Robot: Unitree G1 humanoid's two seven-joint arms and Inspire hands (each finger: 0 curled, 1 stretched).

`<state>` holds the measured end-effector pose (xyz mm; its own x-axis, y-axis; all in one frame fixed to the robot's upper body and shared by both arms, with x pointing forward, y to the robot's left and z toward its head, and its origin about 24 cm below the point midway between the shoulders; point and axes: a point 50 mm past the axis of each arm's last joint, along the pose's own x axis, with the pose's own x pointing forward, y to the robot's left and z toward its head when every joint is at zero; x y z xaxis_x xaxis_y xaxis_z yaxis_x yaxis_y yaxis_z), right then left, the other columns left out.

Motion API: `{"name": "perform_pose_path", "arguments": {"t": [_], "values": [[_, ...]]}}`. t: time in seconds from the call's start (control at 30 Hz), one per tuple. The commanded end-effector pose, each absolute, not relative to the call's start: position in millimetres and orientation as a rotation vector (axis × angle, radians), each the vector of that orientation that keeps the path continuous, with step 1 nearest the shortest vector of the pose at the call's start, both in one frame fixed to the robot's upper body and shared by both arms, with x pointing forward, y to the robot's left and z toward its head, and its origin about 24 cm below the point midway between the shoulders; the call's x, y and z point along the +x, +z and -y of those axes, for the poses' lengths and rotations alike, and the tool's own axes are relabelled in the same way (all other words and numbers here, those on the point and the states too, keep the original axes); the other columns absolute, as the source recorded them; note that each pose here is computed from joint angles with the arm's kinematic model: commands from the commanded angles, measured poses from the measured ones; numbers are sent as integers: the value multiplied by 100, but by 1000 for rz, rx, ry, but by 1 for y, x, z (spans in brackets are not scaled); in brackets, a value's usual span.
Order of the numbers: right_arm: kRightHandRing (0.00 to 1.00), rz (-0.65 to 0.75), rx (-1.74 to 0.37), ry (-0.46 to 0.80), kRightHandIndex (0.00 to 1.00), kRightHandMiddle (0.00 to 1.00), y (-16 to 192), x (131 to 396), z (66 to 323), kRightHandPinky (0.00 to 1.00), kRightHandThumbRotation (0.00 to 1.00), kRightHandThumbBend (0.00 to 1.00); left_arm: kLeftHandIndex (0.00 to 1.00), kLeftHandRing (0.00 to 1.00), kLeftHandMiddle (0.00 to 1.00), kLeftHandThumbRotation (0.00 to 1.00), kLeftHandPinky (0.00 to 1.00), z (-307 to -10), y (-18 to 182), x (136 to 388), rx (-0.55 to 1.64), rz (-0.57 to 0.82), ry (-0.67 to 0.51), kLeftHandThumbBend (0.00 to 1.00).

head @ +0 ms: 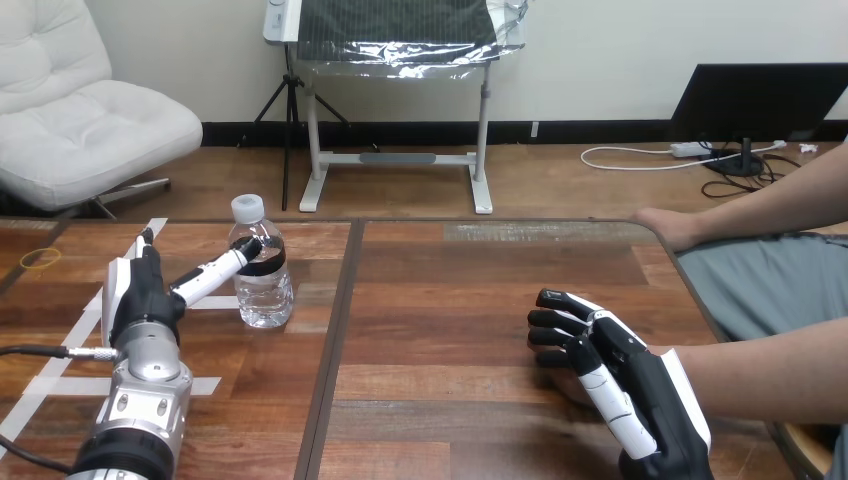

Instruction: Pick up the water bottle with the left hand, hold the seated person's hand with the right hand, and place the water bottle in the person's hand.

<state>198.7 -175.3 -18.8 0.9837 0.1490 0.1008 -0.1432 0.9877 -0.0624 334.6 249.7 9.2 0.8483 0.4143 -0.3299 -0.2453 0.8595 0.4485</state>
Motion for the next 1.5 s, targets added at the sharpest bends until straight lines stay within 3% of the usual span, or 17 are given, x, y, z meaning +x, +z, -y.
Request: {"name": "perform_pose_path", "arguments": {"t": [0.0, 0.9, 1.47], "values": [[74, 209, -60, 151, 78, 76, 0, 212, 174, 69, 79, 79, 100, 100, 100, 51, 94, -237, 35, 355, 417, -336, 335, 100], [74, 211, -63, 156, 78, 76, 0, 212, 175, 68, 79, 79, 100, 100, 100, 57, 97, -220, 47, 368, 397, -351, 228, 100], [73, 211, -62, 156, 78, 75, 1, 212, 174, 68, 79, 80, 100, 100, 100, 59, 91, -205, 55, 379, 359, -345, 173, 100]]}}
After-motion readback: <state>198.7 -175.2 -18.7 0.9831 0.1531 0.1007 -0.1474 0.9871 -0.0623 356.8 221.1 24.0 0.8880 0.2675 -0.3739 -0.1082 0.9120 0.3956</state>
